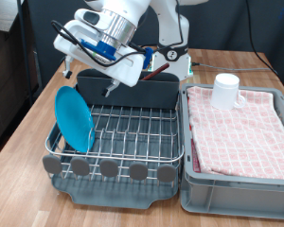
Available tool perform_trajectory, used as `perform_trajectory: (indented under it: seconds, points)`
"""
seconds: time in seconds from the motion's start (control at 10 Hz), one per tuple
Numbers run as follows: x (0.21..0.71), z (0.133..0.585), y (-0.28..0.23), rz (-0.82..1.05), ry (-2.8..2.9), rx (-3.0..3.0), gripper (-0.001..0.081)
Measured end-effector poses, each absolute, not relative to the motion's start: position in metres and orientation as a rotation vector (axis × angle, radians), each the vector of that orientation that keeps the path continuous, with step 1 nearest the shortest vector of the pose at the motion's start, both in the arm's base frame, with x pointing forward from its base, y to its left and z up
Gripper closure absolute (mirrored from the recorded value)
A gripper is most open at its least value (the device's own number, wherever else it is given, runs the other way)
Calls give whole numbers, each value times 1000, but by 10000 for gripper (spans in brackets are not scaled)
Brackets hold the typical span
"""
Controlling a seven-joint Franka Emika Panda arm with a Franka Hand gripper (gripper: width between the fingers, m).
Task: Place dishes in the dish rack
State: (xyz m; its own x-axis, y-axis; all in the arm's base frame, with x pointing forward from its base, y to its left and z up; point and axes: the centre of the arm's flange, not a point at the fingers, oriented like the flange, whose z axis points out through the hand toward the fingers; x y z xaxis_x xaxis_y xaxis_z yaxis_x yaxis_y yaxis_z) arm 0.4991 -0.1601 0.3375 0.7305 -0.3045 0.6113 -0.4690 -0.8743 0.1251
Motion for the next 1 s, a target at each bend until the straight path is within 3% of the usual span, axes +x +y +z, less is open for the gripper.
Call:
perform_trajectory:
  seconds: [1.0]
  points:
    - [493, 406, -173, 682, -661, 2779, 3]
